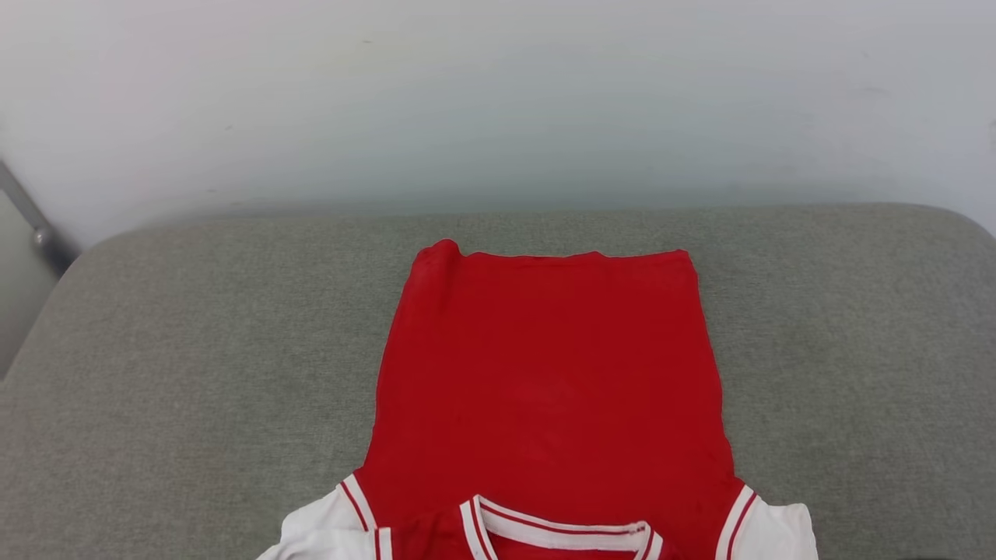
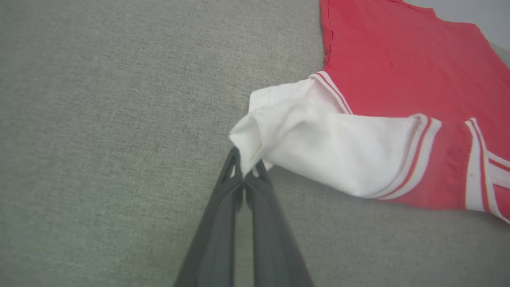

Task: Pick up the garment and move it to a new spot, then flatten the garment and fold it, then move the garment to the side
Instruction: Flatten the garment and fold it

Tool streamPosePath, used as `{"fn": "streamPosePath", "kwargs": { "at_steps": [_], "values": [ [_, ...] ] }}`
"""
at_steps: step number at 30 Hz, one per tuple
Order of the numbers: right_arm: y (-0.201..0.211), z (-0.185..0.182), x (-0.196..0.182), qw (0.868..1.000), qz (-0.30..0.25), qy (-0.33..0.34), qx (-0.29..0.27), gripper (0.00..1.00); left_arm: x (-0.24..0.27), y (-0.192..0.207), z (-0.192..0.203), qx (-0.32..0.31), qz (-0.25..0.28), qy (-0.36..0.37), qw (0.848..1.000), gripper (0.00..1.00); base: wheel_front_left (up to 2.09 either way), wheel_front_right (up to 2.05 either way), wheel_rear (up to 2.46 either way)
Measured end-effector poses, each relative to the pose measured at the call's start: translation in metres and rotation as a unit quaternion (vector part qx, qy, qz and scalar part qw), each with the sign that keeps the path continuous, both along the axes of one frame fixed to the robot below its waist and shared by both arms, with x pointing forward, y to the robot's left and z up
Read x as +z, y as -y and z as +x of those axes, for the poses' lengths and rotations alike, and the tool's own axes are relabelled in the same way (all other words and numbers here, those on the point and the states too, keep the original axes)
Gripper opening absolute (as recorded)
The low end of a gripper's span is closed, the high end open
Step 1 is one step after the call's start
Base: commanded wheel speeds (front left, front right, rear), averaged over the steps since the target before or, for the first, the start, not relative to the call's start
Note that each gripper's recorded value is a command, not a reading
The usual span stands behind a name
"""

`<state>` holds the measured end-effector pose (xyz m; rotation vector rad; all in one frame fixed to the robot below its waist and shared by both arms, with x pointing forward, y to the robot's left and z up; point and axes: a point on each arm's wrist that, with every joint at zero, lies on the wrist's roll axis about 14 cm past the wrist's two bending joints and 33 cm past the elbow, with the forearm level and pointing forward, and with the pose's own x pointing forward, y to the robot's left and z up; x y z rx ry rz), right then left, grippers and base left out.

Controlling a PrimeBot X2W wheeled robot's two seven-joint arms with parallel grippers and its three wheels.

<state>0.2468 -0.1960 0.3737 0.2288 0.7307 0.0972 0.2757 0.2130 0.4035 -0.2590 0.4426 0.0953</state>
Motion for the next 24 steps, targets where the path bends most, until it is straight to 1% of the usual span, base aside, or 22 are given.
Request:
{"fn": "streamPosePath", "kwargs": {
  "at_steps": [3,6,9,11,14,17,19,22,24],
  "values": [
    [0.003,0.019,0.020,0.999,-0.010,0.033,0.000,1.00,0.002,0.004,-0.002,-0.003,-0.002,0.002,1.000,0.00,0.00,0.00,0.00],
    [0.012,0.053,0.050,0.996,-0.015,0.085,-0.011,1.00,0.007,0.004,0.001,-0.001,0.001,0.010,1.000,0.00,0.00,0.00,0.00],
    [0.026,0.093,0.081,0.990,-0.013,0.137,-0.037,1.00,0.012,0.004,0.003,0.002,0.002,0.019,1.000,0.00,0.00,0.00,0.00],
    [0.032,0.118,0.091,0.987,-0.009,0.153,-0.049,1.00,0.016,0.007,0.005,0.000,0.003,0.025,1.000,0.00,0.00,0.00,0.00],
    [0.028,0.160,0.103,0.987,0.004,0.156,-0.049,1.00,0.024,0.010,0.013,-0.001,0.000,0.041,0.999,0.00,0.00,0.00,0.00],
    [0.030,0.205,0.111,0.989,0.005,0.139,-0.044,1.00,0.032,0.017,0.029,-0.006,-0.006,0.059,0.998,0.00,0.00,0.00,0.00],
    [0.028,0.231,0.107,0.993,0.003,0.112,-0.038,1.00,0.036,0.024,0.039,-0.009,-0.012,0.070,0.997,0.00,0.00,0.00,0.00],
    [0.024,0.264,0.093,0.998,-0.008,0.050,-0.023,1.00,0.036,0.028,0.048,-0.007,-0.015,0.077,0.997,0.00,0.00,0.00,0.00],
    [0.015,0.284,0.086,1.000,-0.006,0.015,-0.010,1.00,0.035,0.029,0.055,-0.004,-0.019,0.080,0.997,0.00,0.00,0.00,0.00]
  ]
}}
